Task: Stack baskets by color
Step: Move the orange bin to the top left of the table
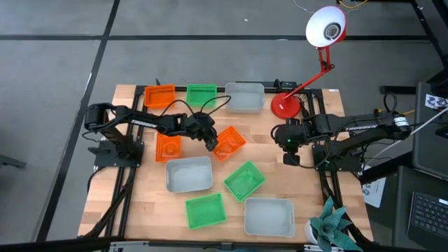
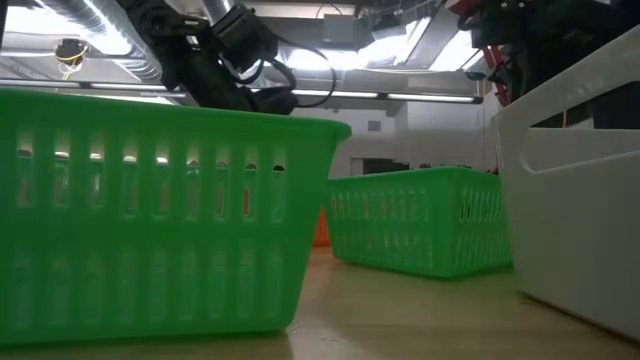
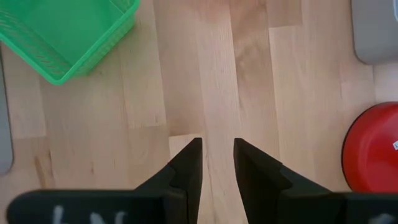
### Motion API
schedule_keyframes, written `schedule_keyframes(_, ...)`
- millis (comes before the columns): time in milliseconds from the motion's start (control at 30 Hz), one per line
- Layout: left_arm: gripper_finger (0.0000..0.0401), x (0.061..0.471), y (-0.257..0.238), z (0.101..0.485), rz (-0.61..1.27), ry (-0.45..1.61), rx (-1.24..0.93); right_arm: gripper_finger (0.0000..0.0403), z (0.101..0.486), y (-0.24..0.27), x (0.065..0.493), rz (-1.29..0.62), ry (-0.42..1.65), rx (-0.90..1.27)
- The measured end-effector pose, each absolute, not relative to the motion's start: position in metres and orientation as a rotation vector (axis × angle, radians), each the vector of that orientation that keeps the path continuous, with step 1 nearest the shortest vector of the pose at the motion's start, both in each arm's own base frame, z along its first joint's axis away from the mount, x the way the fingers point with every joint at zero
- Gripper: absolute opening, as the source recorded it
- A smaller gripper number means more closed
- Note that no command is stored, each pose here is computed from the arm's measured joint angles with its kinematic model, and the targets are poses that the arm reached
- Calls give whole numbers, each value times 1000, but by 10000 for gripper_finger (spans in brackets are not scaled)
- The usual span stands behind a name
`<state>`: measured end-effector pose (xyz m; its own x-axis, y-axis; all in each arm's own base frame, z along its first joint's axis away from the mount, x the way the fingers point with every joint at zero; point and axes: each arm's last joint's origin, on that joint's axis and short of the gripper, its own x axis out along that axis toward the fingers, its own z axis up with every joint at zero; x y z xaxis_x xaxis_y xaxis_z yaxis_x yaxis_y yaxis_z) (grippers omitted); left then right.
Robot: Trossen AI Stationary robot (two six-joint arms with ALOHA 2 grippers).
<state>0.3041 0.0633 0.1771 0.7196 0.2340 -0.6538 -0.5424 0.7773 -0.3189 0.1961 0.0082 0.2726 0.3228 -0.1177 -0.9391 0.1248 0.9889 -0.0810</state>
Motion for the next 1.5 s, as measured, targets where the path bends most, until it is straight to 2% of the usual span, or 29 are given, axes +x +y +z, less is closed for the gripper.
schedule_keyframes(600,80,310,63,146,460,742,-501,91,273,8,197,-159,1221,8)
schedule_keyframes(1500,80,311,62,146,461,739,-494,91,274,9,200,-187,1185,58)
